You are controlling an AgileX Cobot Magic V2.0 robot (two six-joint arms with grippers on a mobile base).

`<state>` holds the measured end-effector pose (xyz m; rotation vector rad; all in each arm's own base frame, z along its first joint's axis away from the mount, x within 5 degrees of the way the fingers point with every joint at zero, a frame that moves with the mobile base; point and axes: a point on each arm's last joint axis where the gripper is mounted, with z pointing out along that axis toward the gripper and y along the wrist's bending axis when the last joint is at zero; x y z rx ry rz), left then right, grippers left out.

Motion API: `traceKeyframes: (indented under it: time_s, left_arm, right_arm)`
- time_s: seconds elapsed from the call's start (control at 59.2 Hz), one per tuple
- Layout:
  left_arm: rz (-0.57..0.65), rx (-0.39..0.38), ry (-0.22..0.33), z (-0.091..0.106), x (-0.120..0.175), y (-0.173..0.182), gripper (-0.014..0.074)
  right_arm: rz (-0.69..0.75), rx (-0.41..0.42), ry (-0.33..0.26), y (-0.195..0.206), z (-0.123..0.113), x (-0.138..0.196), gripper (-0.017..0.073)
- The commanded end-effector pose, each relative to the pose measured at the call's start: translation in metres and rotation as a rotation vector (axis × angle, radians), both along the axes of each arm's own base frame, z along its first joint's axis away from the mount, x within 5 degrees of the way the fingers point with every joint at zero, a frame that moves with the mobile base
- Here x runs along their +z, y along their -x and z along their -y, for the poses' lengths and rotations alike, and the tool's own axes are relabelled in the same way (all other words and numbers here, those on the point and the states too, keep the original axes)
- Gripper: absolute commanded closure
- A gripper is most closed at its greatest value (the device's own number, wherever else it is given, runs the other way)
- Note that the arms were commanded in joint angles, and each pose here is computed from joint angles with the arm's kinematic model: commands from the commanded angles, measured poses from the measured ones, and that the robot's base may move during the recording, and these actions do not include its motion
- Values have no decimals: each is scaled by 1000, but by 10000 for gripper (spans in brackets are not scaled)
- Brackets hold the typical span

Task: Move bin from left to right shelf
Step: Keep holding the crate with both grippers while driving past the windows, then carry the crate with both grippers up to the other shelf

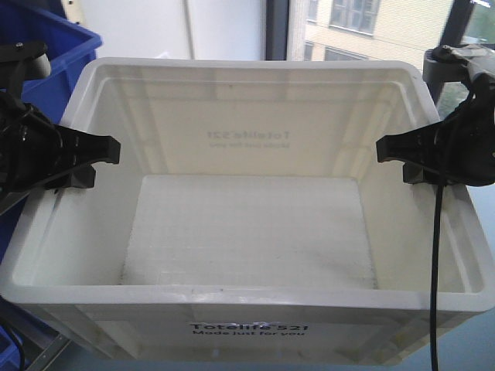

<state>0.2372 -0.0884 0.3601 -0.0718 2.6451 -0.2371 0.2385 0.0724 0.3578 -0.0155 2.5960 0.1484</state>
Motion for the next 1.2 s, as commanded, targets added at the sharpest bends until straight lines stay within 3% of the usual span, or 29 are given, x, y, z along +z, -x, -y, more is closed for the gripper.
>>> traceKeyframes:
  time_s: [0.0, 1.182]
  left_arm:
    - [142, -11, -15, -7, 24, 4, 600]
    - [142, -11, -15, -7, 24, 4, 600]
  right_arm:
    - [180, -14, 2, -1, 8, 27, 559]
    - [180, -14, 2, -1, 8, 27, 559]
